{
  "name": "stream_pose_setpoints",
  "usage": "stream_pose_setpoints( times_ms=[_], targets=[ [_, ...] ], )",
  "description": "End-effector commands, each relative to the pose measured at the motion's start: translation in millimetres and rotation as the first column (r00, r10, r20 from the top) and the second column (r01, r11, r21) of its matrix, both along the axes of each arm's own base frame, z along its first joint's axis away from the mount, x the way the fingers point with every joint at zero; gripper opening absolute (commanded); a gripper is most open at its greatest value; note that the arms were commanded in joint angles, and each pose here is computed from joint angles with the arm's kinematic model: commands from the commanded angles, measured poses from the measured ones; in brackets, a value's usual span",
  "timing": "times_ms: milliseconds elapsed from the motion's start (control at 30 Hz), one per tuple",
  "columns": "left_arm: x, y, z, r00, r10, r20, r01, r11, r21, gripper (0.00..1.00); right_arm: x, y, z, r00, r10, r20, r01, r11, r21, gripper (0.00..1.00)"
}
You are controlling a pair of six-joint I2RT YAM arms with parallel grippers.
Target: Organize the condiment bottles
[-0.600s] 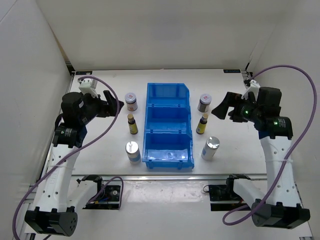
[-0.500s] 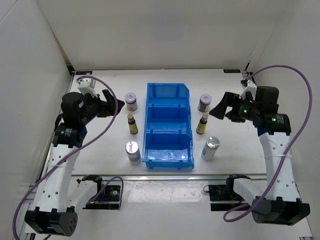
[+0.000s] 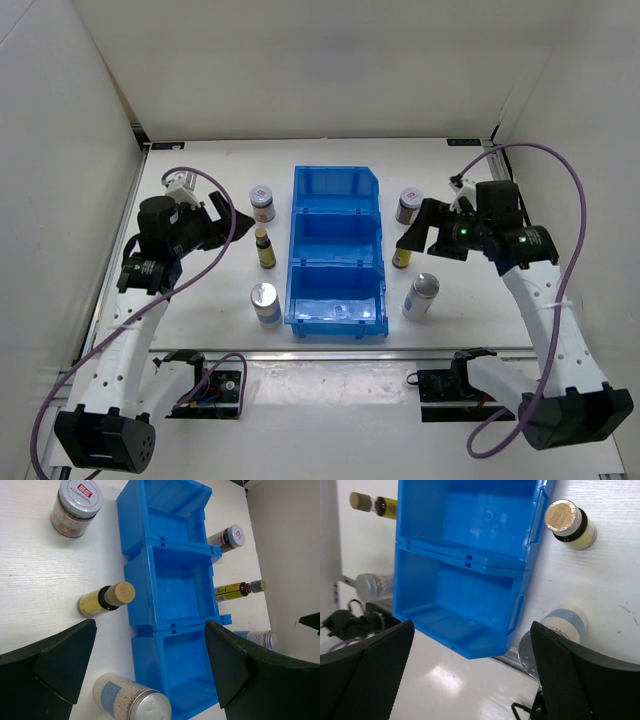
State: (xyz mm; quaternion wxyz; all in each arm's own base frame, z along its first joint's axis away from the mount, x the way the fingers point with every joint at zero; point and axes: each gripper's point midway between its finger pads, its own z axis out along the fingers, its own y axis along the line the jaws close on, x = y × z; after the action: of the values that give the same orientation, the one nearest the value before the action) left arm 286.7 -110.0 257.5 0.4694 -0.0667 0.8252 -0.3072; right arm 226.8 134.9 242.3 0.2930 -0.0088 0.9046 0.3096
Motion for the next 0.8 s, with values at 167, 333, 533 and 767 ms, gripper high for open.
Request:
stream_pose_setpoints(
  times_ms=[167,333,533,767],
  targets=[
    [6,11,2,0.996,0.079,0.028,-0.08,0.997,0.01,1.0,1,-27,-29,0.99,-0.101,0.101,0.127,0.949,-0.29,1.0],
    [3,26,11,0.984,0.155,0.087,-0.159,0.987,0.038,1.0,2,-26,-43,0.997,-0.061,0.051,0.074,0.94,-0.332,1.0],
    [0,39,8,0.976,0.185,0.115,-0.198,0.974,0.111,1.0,-5,-12,-38,0.999,-0.031,0.02,0.036,0.968,-0.25,1.0],
    [-3,35,-2,0.984,0.128,0.123,-0.148,0.974,0.17,1.0,-6,-17,-49,0.999,-0.038,-0.01,0.033,0.958,-0.287,1.0]
  ],
)
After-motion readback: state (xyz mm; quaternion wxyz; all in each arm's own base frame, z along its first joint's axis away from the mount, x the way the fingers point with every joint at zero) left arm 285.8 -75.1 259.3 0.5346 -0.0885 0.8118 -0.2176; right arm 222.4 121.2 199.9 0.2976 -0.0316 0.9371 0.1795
